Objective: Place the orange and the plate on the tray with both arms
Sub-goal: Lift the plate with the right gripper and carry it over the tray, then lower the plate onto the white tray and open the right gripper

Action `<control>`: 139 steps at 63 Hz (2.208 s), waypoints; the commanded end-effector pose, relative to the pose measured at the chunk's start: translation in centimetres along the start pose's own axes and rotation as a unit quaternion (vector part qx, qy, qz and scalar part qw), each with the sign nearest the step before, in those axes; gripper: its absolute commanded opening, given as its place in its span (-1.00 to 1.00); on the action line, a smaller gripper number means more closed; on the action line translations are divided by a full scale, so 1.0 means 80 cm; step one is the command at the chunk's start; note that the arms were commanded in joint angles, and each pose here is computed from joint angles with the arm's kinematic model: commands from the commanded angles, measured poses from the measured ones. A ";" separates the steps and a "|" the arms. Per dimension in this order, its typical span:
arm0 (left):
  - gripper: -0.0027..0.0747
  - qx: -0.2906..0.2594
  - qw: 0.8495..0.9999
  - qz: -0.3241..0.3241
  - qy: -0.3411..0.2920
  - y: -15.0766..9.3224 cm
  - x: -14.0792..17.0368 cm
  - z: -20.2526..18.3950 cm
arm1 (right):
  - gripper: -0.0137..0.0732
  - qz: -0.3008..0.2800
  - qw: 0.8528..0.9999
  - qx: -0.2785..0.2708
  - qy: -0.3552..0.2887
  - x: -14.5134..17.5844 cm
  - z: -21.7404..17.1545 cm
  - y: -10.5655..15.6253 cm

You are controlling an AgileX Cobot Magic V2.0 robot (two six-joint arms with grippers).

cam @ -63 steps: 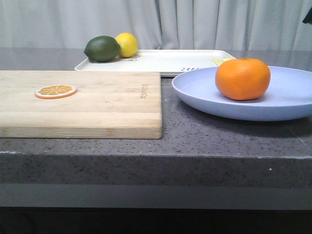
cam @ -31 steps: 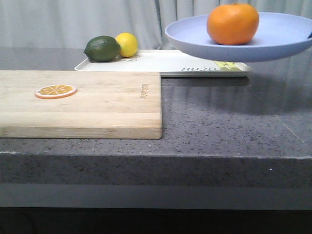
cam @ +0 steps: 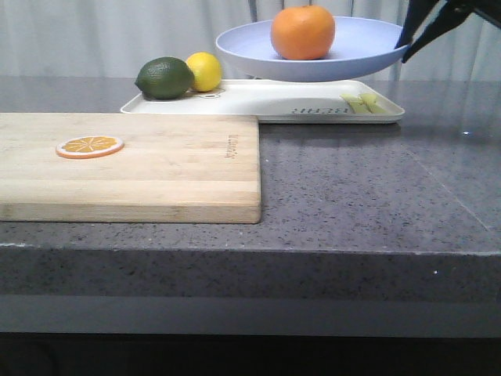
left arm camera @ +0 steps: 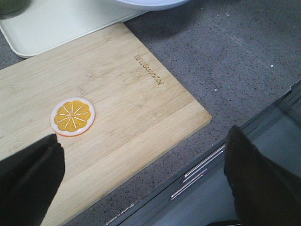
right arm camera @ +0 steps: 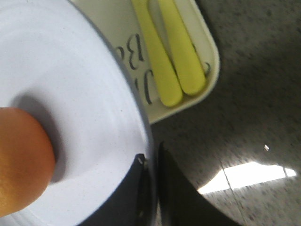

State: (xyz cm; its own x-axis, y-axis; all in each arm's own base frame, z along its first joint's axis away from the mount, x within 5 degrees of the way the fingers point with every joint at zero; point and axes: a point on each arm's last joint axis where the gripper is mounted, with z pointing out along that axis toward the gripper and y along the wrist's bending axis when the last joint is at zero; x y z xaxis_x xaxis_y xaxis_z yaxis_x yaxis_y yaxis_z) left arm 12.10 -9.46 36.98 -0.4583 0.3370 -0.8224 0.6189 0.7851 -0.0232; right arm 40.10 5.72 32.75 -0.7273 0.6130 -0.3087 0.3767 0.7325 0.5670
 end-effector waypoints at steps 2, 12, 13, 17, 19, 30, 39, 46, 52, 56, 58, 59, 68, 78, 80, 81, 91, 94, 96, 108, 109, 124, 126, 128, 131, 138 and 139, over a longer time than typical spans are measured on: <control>0.81 0.000 0.999 -0.007 -0.049 0.000 -0.017 -0.008 | -0.84 -0.002 0.996 -0.067 -0.050 -0.029 -0.024 0.040; 0.81 0.001 0.999 -0.008 -0.050 0.000 -0.017 -0.008 | -0.84 0.003 0.996 -0.070 -0.046 -0.051 0.004 0.052; 0.81 0.001 0.999 -0.008 -0.050 0.000 -0.017 -0.008 | -0.84 0.003 0.996 -0.073 -0.048 -0.053 0.004 0.055; 0.81 0.001 0.999 -0.008 -0.050 0.000 -0.017 -0.008 | -0.84 0.008 0.997 -0.069 -0.039 -0.059 0.017 0.056; 0.81 0.001 0.999 -0.008 -0.050 0.000 -0.017 -0.008 | -0.84 0.008 0.997 -0.067 -0.036 -0.060 0.022 0.057; 0.81 0.001 0.999 -0.008 -0.050 0.000 -0.017 -0.008 | -0.84 0.009 0.998 -0.062 -0.029 -0.068 0.048 0.055; 0.81 0.001 0.999 -0.008 -0.048 0.000 -0.016 -0.008 | -0.84 0.013 0.997 -0.065 -0.030 -0.069 0.054 0.054; 0.81 0.001 0.999 -0.008 -0.048 0.000 -0.016 -0.008 | -0.84 0.013 0.997 -0.066 -0.031 -0.069 0.054 0.055; 0.81 0.001 0.999 -0.008 -0.048 0.000 -0.016 -0.008 | -0.84 0.013 0.997 -0.066 -0.030 -0.069 0.055 0.054; 0.81 0.001 0.999 -0.008 -0.048 0.000 -0.016 -0.008 | -0.84 0.014 0.997 -0.066 -0.030 -0.069 0.055 0.054; 0.81 0.001 0.999 -0.008 -0.048 0.000 -0.016 -0.008 | -0.84 0.014 0.997 -0.066 -0.030 -0.069 0.055 0.054; 0.81 0.001 0.999 -0.008 -0.048 0.000 -0.016 -0.008 | -0.84 0.014 0.997 -0.066 -0.030 -0.069 0.055 0.054; 0.81 0.001 0.999 -0.008 -0.048 0.000 -0.016 -0.008 | -0.84 0.015 0.997 -0.066 -0.025 -0.068 0.055 0.054; 0.81 0.001 0.999 -0.008 -0.048 0.000 -0.016 -0.008 | -0.83 0.015 0.998 -0.063 -0.021 -0.067 0.056 0.053; 0.81 0.001 0.999 -0.008 -0.048 0.000 -0.016 -0.008 | -0.83 0.015 0.998 -0.062 -0.020 -0.067 0.056 0.053; 0.81 0.001 0.999 -0.008 -0.048 0.000 -0.016 -0.008 | -0.83 0.015 0.998 -0.061 -0.019 -0.067 0.056 0.053; 0.81 0.001 0.999 -0.008 -0.048 0.000 -0.016 -0.008 | -0.83 0.015 0.998 -0.058 -0.013 -0.065 0.058 0.052; 0.81 0.001 0.999 -0.008 -0.048 0.000 -0.016 -0.008 | -0.83 0.015 0.998 -0.056 -0.012 -0.065 0.059 0.051; 0.81 0.001 0.999 -0.008 -0.048 0.000 -0.016 -0.008 | -0.83 0.015 0.998 -0.056 -0.011 -0.065 0.058 0.051; 0.81 0.001 0.999 -0.008 -0.048 0.000 -0.016 -0.008 | -0.75 0.013 0.999 -0.052 -0.007 -0.064 0.061 0.050; 0.81 0.001 0.999 -0.008 -0.048 0.000 -0.016 -0.008 | -0.74 0.012 0.999 -0.052 -0.007 -0.064 0.061 0.050; 0.81 0.001 0.999 -0.008 -0.048 0.000 -0.016 -0.008 | -0.41 -0.017 0.999 -0.051 -0.007 -0.064 0.061 0.050; 0.81 0.001 0.999 -0.008 -0.048 0.000 -0.016 -0.008 | -0.38 -0.017 0.999 -0.051 -0.006 -0.064 0.061 0.050; 0.81 0.001 0.999 -0.008 -0.048 0.000 -0.016 -0.008 | -0.34 -0.017 0.999 -0.050 -0.005 -0.063 0.061 0.049; 0.81 0.001 0.999 -0.008 -0.048 0.000 -0.016 -0.008 | -0.29 -0.017 0.999 -0.050 -0.005 -0.063 0.061 0.049; 0.81 0.001 0.999 -0.008 -0.048 0.000 -0.016 -0.008 | -0.20 -0.017 0.999 -0.048 -0.002 -0.063 0.061 0.049; 0.81 0.001 0.999 -0.008 -0.048 0.000 -0.016 -0.008 | -0.20 -0.017 0.999 -0.048 -0.002 -0.063 0.061 0.049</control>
State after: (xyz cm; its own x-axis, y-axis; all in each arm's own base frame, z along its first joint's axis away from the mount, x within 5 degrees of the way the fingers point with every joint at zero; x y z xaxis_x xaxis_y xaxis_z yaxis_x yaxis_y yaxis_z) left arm 12.10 -9.46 36.98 -0.4583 0.3370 -0.8224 0.6189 0.7851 -0.0232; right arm 48.93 6.98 27.95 -0.7770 0.5795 -0.2460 0.3781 0.7420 0.5536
